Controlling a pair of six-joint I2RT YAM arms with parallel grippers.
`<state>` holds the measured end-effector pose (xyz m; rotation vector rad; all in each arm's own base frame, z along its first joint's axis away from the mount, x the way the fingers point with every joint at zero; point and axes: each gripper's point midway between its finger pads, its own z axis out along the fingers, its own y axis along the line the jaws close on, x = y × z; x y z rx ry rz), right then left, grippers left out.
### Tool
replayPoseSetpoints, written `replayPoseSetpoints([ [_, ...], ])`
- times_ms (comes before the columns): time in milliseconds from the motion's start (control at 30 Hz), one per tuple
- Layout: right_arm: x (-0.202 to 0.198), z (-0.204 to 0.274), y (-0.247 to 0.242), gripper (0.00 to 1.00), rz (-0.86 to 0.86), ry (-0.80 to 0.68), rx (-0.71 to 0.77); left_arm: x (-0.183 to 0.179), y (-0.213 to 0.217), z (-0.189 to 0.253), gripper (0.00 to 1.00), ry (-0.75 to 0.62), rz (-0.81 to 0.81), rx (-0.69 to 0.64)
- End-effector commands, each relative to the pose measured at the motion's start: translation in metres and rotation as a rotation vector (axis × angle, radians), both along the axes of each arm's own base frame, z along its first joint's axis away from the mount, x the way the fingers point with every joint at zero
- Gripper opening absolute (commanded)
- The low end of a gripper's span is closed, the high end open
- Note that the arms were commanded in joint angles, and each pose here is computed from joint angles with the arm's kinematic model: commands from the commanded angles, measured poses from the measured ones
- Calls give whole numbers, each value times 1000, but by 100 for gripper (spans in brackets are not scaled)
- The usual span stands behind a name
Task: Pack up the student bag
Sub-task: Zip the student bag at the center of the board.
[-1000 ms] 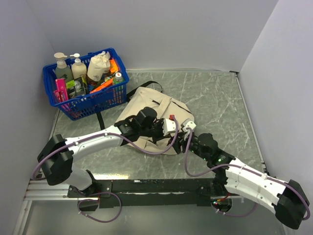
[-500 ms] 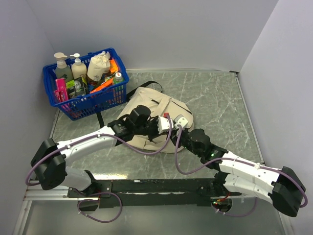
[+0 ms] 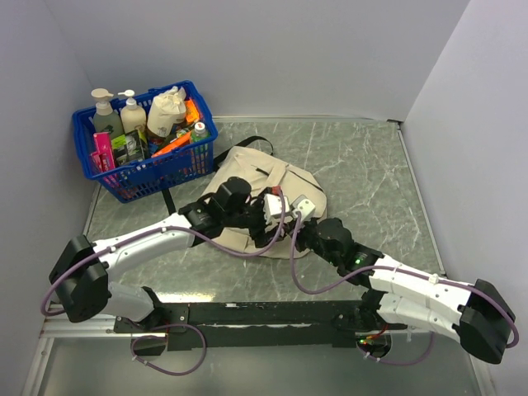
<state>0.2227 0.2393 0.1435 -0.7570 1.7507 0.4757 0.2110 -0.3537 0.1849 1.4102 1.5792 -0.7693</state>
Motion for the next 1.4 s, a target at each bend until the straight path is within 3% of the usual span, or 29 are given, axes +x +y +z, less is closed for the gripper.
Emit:
replayPoseSetpoints([
  [0,-6,17,9,0,36,-11,64,-27,2,-8,70,55,-98,-40],
  [133,-13,16,10,0,54,18,85,-37,0,-22,56,47,-131,-40],
  [233,-17,16,11,0,53,52,119,-45,-5,-25,56,20,-150,-57],
  [500,-23,19,15,0,73,78,149,-18,-25,-7,53,-103,25,-165],
  [933,-19,19,11,0,48,63,148,-35,-35,-26,44,-45,14,-132],
  [1167,-14,21,13,0,41,63,153,-34,-38,-30,19,-27,28,-98],
  [1267,-13,24,12,0,41,59,162,-37,-37,-36,23,-11,24,-76],
  [1367,-8,26,8,0,20,58,172,-42,-35,-39,35,2,0,-55],
])
